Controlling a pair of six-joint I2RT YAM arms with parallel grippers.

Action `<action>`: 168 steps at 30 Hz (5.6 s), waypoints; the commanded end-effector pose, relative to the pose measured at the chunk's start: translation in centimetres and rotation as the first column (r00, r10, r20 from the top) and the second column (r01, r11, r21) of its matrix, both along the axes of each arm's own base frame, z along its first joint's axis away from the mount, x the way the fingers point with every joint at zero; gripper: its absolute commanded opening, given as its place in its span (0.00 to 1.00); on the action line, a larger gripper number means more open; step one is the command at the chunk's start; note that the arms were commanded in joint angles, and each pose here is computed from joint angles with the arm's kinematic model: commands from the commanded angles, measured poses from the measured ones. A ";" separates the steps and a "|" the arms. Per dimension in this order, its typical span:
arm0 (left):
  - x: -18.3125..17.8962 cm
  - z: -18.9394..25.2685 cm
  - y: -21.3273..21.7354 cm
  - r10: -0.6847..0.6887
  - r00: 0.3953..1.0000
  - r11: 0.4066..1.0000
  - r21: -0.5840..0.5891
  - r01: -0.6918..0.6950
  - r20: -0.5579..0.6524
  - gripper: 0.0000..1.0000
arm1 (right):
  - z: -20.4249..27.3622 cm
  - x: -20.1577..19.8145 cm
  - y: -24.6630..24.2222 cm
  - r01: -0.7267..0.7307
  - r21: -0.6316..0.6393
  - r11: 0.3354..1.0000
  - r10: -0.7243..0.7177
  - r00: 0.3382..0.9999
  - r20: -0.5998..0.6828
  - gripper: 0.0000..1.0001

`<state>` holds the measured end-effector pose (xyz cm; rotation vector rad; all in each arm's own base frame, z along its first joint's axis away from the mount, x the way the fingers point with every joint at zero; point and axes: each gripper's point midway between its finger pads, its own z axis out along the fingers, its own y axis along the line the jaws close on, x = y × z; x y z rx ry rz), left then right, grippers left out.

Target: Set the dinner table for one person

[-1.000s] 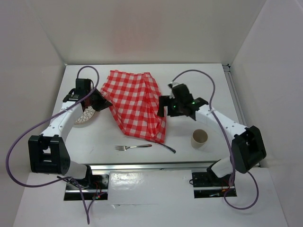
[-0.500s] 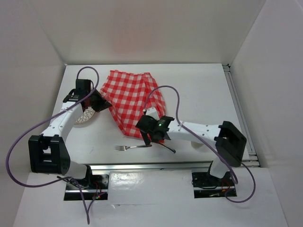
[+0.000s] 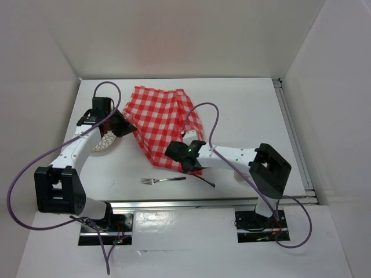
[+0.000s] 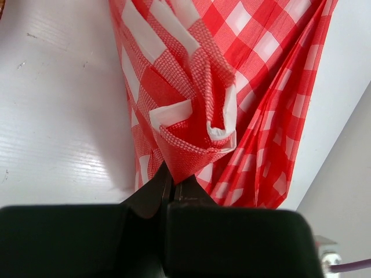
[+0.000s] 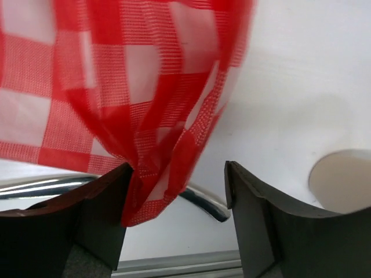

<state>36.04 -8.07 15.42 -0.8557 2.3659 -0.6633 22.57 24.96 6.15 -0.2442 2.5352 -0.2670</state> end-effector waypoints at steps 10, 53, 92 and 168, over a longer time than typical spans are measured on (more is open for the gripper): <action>-0.1 0.9 0.0 -0.017 0.999 1.000 0.015 0.016 0.044 0.00 | 5.8 1.5 0.3 -0.051 0.473 0.879 -0.001 0.994 0.109 0.00; 3.7 5.8 0.5 -0.130 0.974 0.988 -0.061 0.143 0.185 0.00 | 13.8 12.3 -17.6 0.011 0.851 0.525 -0.299 0.939 0.172 0.00; 2.9 3.0 2.9 -0.183 0.983 0.980 0.087 0.181 0.023 1.00 | 11.3 13.9 -19.2 0.080 0.790 0.608 -0.345 0.923 0.172 0.99; -1.8 0.8 13.1 0.216 0.967 0.939 0.299 -0.167 -0.137 0.75 | 11.1 15.4 -6.5 0.005 0.658 0.753 -0.081 0.993 0.086 0.83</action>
